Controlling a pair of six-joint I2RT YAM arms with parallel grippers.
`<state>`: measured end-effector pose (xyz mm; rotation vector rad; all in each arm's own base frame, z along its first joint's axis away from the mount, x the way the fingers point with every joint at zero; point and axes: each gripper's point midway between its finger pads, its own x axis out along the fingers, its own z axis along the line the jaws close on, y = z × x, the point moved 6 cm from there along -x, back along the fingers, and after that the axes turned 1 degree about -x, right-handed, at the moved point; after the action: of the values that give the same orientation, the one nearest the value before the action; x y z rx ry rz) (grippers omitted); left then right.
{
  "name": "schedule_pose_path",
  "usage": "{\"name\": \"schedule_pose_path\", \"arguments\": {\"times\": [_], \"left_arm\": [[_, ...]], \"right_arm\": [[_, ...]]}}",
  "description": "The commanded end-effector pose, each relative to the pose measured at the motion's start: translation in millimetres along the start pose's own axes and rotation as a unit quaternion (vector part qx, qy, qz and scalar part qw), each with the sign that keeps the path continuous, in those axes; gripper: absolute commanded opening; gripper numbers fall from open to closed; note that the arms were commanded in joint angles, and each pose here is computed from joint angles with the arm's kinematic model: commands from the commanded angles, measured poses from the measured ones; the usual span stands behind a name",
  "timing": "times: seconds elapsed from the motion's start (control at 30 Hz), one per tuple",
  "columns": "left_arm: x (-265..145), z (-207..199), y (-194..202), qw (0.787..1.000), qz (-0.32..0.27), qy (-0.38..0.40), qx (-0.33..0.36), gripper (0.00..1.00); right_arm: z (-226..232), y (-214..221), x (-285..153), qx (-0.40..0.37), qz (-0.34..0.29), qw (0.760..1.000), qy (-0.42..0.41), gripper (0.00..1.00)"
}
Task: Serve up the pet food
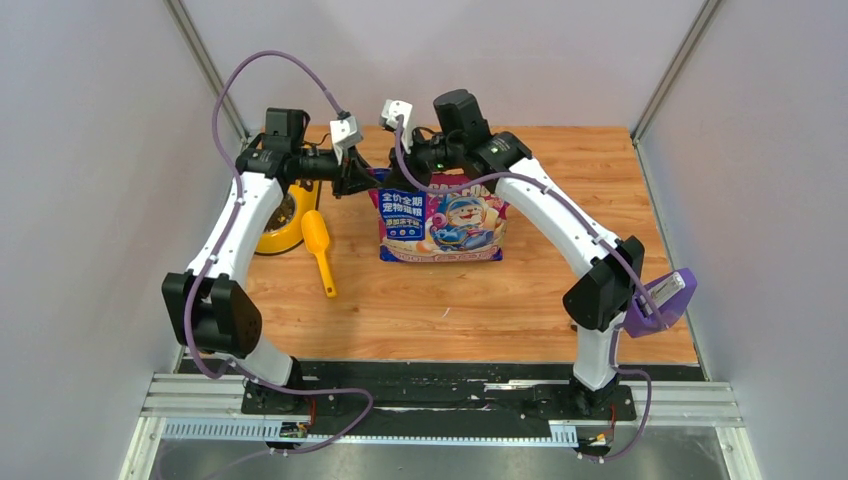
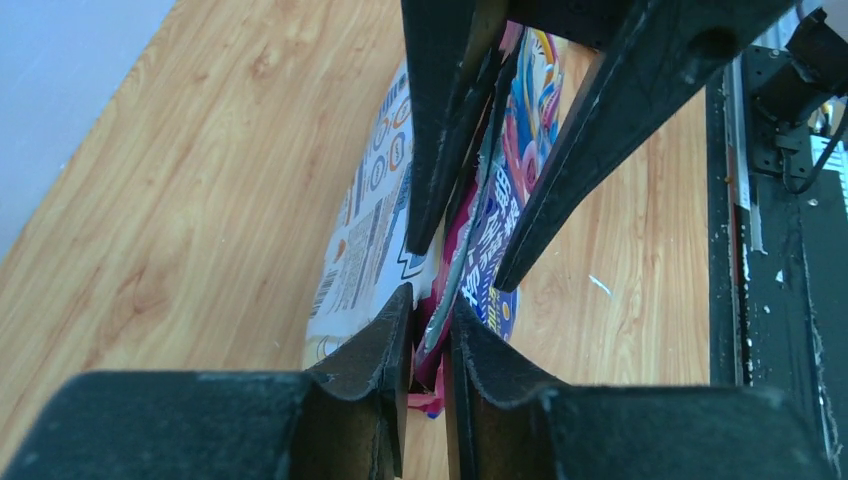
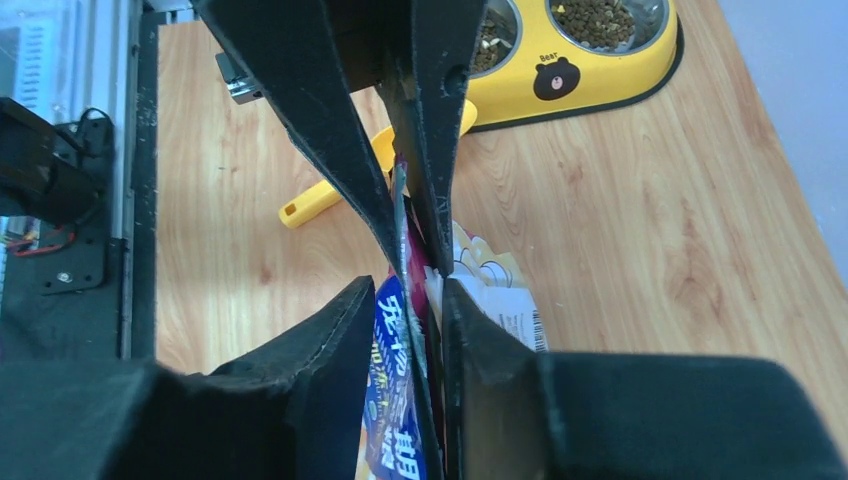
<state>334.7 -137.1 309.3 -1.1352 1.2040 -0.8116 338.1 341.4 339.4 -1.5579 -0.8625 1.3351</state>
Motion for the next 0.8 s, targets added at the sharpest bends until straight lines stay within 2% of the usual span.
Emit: {"name": "schedule_pose_path", "arguments": {"times": [0.0,0.23,0.37,0.4,0.47,0.53,0.63,0.77], "left_arm": [[-1.1,-1.4,-13.5,0.999,-0.015,0.026,0.014,0.21],[-3.2,-0.9,-15.5,0.999,-0.01,0.02,0.035,0.09],[-5.3,-1.2,-16.9,0.999,-0.007,0.015,0.039,0.08],[-5.4,-0.7,-17.9,0.999,-0.008,0.014,0.04,0.16],[-5.1,0.8,-19.7,0.999,-0.011,0.011,0.036,0.23],[-5.0,1.9,-21.6,0.999,-0.014,0.009,0.038,0.25],[-4.7,3.7,-21.7,0.999,-0.015,0.004,0.041,0.24],[-3.8,4.1,-19.8,0.999,-0.014,0.006,0.04,0.18]], "right_arm": [[-6.4,-10.6,-2.7,-0.057,-0.007,0.998,0.016,0.23],[-4.3,-5.4,-5.1,-0.072,0.008,0.997,0.008,0.0],[-6.0,-3.8,-6.2,-0.079,0.014,0.997,0.013,0.0],[-6.3,-4.1,-5.5,-0.08,0.014,0.997,0.013,0.0],[-8.6,-4.4,-3.7,-0.079,0.014,0.997,0.015,0.06],[-10.3,-3.9,-1.0,-0.077,0.015,0.997,0.016,0.11],[-9.1,-4.2,1.9,-0.077,0.015,0.997,0.012,0.14],[-6.2,1.2,4.8,-0.079,0.023,0.997,0.008,0.13]]}}
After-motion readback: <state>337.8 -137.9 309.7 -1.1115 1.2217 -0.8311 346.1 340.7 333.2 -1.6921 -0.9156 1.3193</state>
